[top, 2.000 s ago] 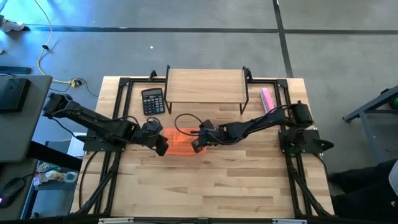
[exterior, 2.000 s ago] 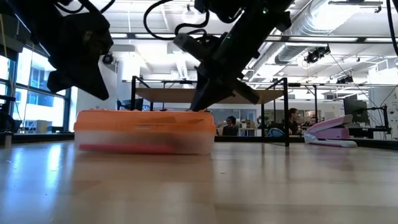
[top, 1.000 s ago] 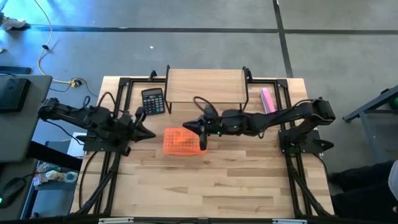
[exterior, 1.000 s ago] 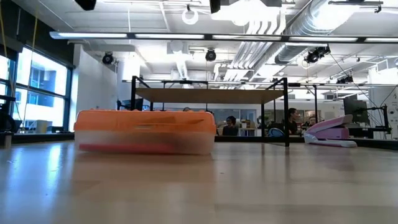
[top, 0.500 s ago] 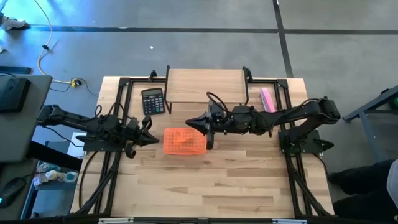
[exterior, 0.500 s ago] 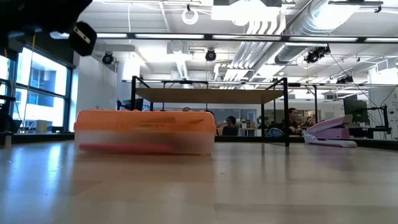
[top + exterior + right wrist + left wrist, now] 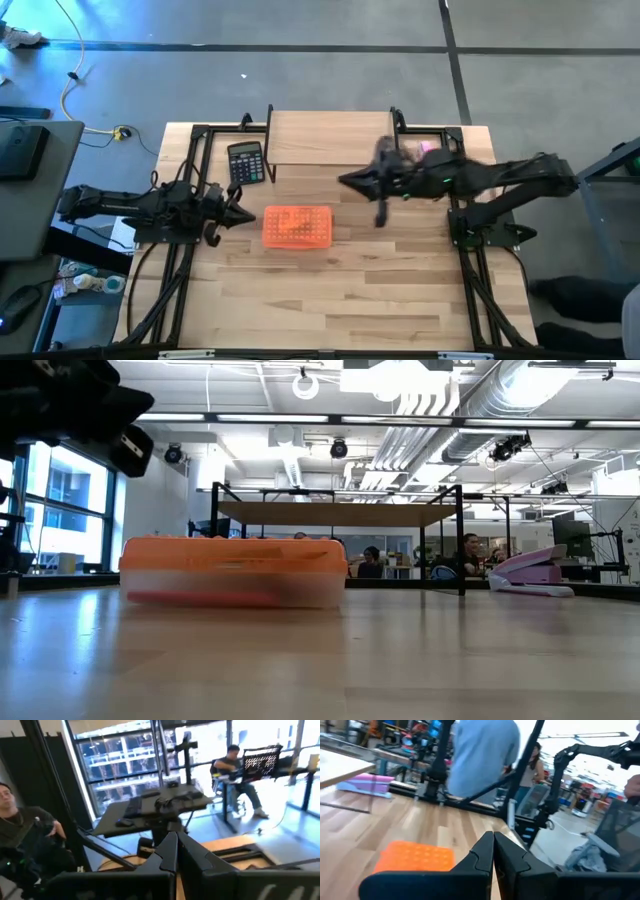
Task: Pack school essentials
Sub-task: Return to Home Position
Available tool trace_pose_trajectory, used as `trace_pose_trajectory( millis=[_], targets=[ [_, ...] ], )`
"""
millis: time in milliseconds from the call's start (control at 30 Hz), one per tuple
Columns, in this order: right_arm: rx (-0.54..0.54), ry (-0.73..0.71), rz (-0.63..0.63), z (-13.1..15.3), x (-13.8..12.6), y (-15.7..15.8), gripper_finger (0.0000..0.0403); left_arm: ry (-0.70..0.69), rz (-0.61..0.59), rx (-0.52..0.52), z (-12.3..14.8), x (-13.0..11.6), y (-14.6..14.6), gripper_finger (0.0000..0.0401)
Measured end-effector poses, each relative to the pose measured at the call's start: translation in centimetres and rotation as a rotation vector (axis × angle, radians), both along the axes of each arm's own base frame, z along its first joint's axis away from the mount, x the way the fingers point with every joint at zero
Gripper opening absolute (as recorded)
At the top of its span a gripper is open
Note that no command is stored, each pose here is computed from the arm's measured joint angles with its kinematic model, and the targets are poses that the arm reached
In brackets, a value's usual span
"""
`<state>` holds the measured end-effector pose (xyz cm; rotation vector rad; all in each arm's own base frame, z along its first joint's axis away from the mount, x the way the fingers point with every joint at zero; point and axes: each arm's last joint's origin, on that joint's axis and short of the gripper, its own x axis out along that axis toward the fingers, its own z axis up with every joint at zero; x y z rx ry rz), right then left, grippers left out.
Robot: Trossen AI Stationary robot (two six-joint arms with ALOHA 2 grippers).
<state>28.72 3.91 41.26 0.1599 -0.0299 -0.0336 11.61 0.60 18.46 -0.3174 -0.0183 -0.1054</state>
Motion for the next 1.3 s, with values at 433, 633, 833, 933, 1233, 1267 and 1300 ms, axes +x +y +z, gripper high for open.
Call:
trace_pose_trajectory(
  millis=[433, 633, 833, 933, 1233, 1267, 1300],
  targets=[
    [-0.096, 0.126, -0.092, 3.1, -12.5, -1.7, 0.0000, 0.002, 0.091, -0.064, -1.2, -0.3, 1.2, 0.0000],
    [-0.131, 0.197, -0.110, 0.6, -13.3, -1.7, 0.0000, -0.003, 0.148, -0.070, -1.1, -0.4, 1.7, 0.0000],
    [-0.029, 0.150, -0.028, -5.6, -13.3, -1.8, 0.0000, 0.027, 0.149, -0.142, -1.4, -0.3, 1.7, 0.0000],
    [0.011, 0.066, 0.060, -8.6, -13.3, -1.8, 0.0000, 0.076, 0.150, -0.153, -1.9, -0.4, 1.7, 0.0000],
    [0.125, 0.058, 0.046, -17.6, -14.2, -2.5, 0.0000, 0.139, 0.154, -0.137, -2.5, -0.4, 1.7, 0.0001],
    [0.127, 0.058, 0.049, -18.3, -14.4, -2.5, 0.0000, 0.140, 0.154, -0.136, -2.5, -0.4, 1.7, 0.0001],
    [0.126, 0.060, 0.046, -19.0, -14.6, -2.6, 0.0000, 0.140, 0.154, -0.136, -2.5, -0.4, 1.7, 0.0000]
  ],
)
